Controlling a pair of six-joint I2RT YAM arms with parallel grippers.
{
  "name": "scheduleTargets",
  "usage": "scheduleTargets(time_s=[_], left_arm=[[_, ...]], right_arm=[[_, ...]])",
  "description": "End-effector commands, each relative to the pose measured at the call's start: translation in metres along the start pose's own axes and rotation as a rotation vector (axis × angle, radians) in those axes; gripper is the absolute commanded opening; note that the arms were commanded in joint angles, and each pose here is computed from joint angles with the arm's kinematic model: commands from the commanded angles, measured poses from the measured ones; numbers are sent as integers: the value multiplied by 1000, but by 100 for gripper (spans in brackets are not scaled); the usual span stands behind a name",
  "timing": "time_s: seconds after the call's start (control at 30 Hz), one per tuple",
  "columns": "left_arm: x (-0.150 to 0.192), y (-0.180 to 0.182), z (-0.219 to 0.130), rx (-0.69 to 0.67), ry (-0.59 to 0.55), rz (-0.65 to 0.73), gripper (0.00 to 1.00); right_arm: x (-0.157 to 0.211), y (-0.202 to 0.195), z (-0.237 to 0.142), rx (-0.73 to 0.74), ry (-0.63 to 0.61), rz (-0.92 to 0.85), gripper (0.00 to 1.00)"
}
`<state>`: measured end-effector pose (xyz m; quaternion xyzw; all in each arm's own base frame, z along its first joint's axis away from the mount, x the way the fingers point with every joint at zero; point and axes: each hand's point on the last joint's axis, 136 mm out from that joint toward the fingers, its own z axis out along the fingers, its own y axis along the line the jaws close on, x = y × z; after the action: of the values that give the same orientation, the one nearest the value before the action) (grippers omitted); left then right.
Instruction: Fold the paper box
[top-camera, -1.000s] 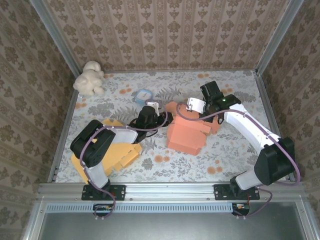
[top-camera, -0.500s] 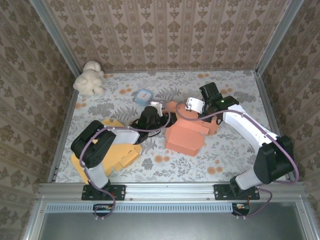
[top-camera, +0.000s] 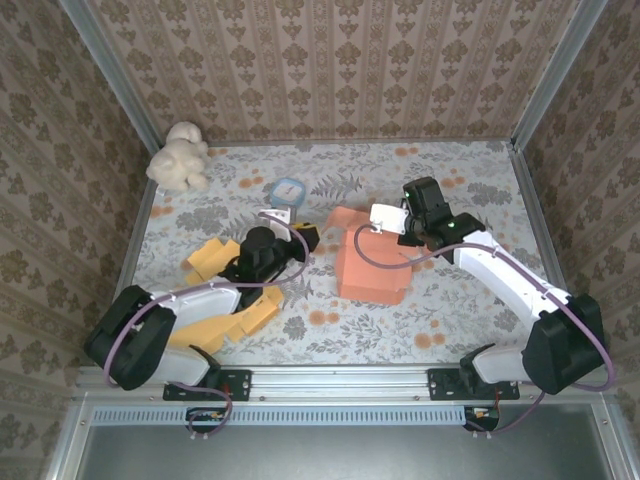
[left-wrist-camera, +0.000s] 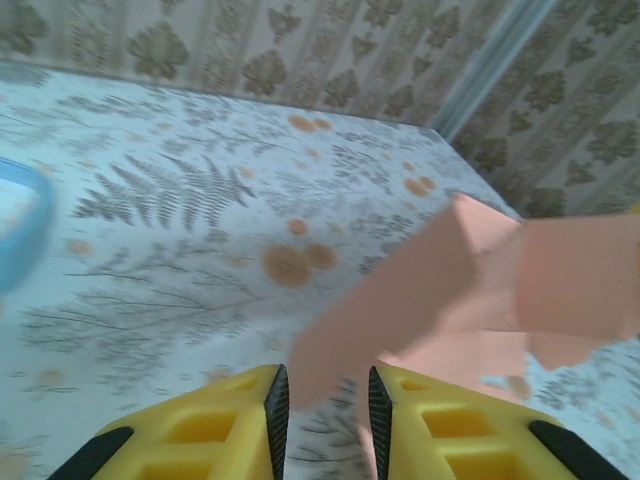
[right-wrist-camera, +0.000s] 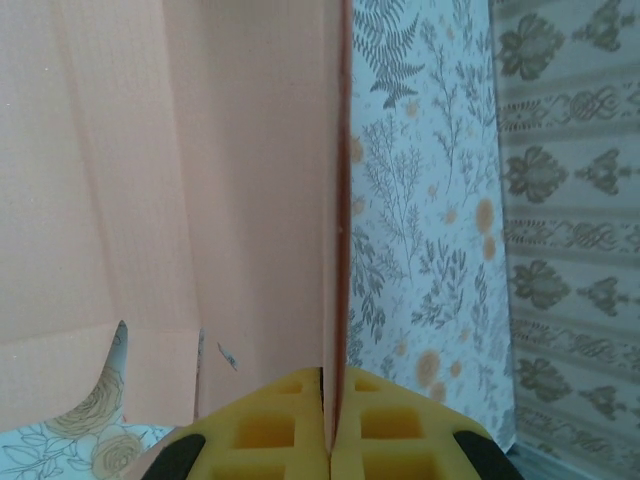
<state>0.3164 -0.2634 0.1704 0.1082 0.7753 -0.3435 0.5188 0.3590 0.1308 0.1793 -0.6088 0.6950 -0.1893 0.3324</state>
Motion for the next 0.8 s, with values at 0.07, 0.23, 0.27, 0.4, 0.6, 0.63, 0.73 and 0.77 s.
scheduleTargets(time_s=[0.07, 0.23, 0.27, 0.4, 0.6, 0.63, 0.73, 0.77], left_arm=[[0, 42, -11, -73, -49, 84, 32], [8, 57, -8, -18, -47, 66, 37], [11, 54, -4, 8, -39, 70, 39], [19, 42, 7, 117, -37, 80, 42], [26, 27, 16, 233, -32, 113, 42], [29, 26, 17, 247, -26, 119, 42], [37, 23, 18, 282, -12, 149, 43], [39, 22, 18, 290, -5, 158, 43]], right_arm=[[-14, 4, 3, 9, -71, -116, 0], [-26, 13, 12, -16, -130, -186, 0], [-27, 15, 14, -18, -131, -199, 0], [-29, 22, 28, -46, -115, -227, 0], [-29, 28, 39, -65, -99, -256, 0], [-28, 28, 41, -65, -93, -259, 0], [-27, 27, 43, -63, -81, -259, 0], [-27, 26, 44, -63, -77, -260, 0]])
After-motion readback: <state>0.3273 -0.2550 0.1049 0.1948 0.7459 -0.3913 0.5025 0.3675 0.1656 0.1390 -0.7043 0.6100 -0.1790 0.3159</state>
